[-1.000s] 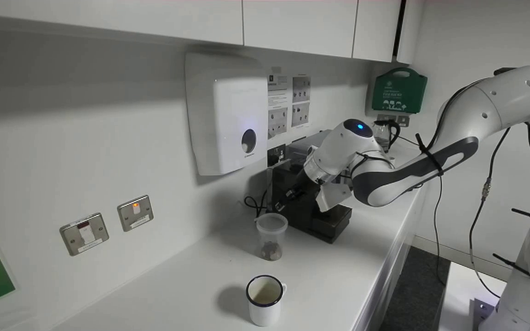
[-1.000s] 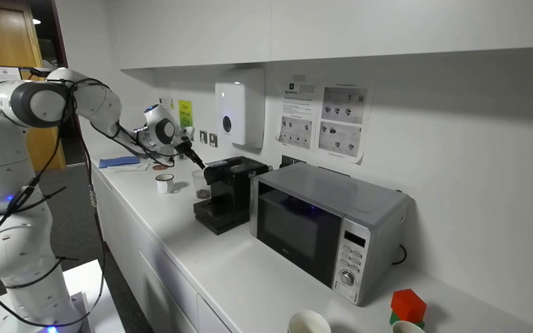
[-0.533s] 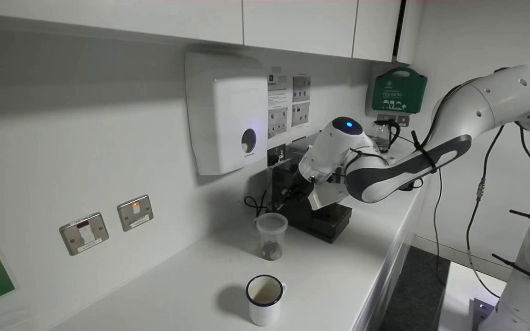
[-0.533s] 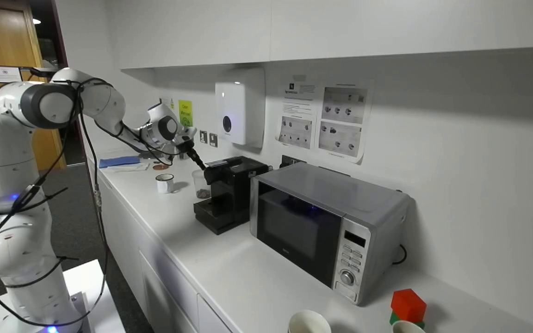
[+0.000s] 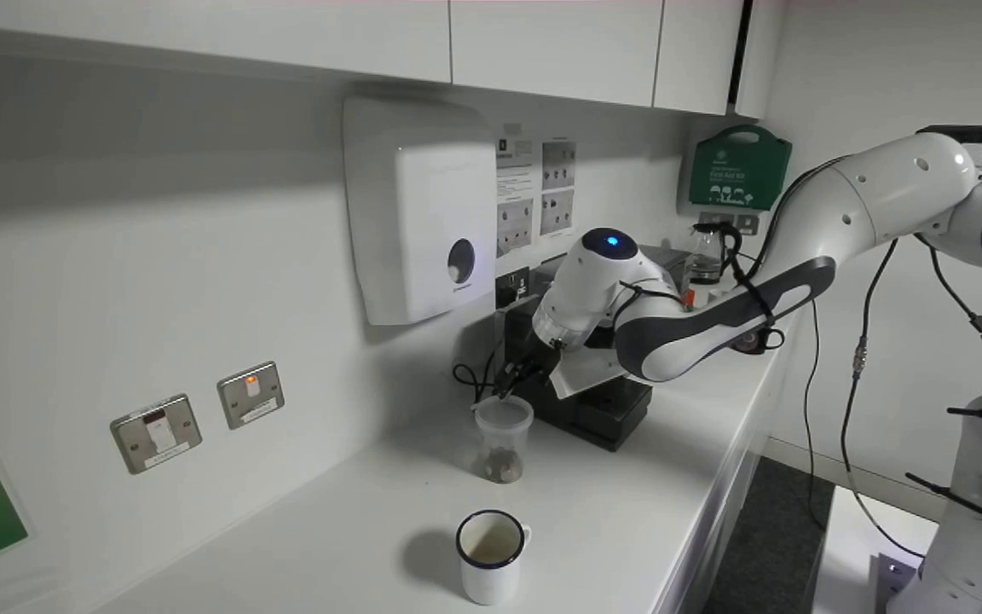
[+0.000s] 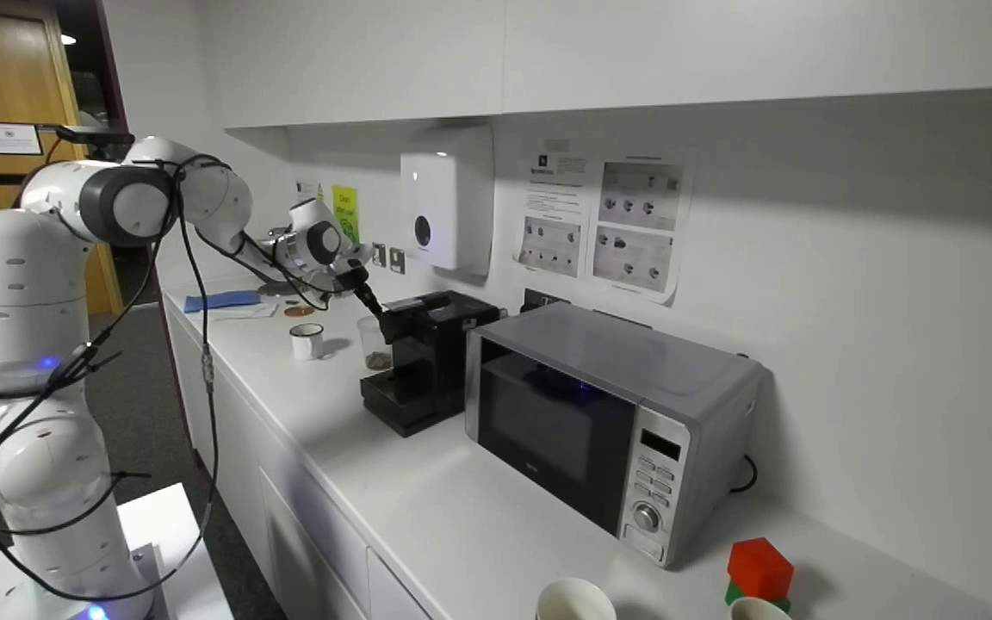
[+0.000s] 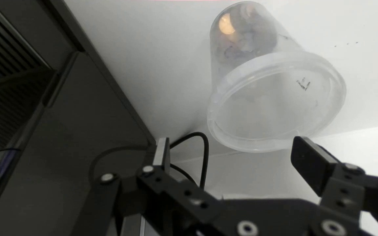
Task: Take the mug from the coffee maker and put it on the counter, and pour the content from the transparent cup into the mug
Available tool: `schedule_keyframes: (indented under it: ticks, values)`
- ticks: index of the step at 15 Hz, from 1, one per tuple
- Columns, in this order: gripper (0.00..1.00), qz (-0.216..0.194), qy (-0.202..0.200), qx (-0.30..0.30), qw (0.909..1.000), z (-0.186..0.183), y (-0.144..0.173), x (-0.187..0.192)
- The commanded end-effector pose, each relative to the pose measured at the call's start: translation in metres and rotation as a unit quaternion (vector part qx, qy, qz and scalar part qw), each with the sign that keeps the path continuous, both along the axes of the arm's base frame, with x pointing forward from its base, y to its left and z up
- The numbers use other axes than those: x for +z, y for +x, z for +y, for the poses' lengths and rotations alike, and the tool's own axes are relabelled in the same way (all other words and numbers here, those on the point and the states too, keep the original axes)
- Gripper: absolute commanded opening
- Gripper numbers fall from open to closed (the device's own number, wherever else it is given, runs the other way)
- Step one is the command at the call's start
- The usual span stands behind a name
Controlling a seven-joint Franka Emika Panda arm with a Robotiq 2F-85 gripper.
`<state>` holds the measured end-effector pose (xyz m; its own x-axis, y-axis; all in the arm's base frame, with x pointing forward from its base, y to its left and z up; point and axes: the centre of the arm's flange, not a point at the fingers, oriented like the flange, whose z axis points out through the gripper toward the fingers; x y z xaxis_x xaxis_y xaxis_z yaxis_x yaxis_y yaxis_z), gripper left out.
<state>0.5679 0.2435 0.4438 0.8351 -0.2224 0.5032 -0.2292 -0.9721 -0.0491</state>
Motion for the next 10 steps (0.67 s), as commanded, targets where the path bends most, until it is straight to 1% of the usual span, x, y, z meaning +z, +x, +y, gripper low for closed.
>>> schedule_keyframes:
  ticks: [1, 6, 10]
  values:
    - [1.00, 0.009, -0.015, -0.020, 0.9996, 0.0043, 0.0152, 0.0057]
    - [1.00, 0.032, -0.031, -0.033, 0.9985, 0.0019, 0.0172, 0.0043]
    - [1.00, 0.057, -0.029, -0.028, 0.9976, 0.0011, 0.0190, -0.0007]
